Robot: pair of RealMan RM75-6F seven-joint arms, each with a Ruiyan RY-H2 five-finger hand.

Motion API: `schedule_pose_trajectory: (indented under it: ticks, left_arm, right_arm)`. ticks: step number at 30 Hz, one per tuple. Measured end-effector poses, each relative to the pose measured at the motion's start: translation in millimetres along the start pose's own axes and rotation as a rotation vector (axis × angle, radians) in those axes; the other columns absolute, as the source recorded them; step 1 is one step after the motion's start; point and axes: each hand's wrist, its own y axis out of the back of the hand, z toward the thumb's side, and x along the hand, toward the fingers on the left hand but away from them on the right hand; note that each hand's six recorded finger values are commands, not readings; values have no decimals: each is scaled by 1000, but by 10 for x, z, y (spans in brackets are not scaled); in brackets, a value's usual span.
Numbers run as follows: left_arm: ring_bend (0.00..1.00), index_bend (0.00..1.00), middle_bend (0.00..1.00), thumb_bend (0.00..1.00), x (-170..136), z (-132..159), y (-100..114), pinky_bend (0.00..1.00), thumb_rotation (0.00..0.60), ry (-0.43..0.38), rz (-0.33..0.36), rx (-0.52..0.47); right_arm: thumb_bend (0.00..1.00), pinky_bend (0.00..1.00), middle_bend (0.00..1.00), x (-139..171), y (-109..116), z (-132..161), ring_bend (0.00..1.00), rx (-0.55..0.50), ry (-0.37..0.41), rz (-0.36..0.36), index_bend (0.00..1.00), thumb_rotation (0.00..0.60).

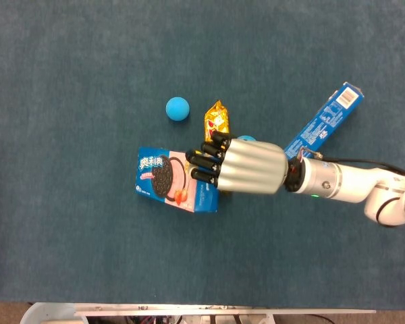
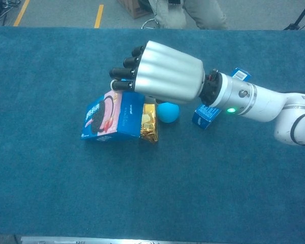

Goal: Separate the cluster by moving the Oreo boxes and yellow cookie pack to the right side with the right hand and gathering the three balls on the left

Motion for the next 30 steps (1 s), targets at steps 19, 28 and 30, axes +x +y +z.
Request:
schedule_pose_trajectory:
  ticks: [19, 28, 30]
  left_arm:
    - [108, 171, 146, 333, 27, 6, 22, 103, 600, -6, 5, 7]
    - [108, 171, 146, 332, 99, 37, -2, 103, 600, -23, -8, 7]
    - [108, 171, 146, 332, 121, 49, -18, 104, 600, -28, -13, 5]
  right_arm:
    - [76, 757, 610, -3, 315, -550, 651, 66, -157, -64, 741, 600]
    - [76, 757, 610, 431, 473, -918, 651, 170, -227, 17, 741, 600]
    - [76, 757, 610, 565, 491, -1000, 651, 197, -243, 51, 741, 600]
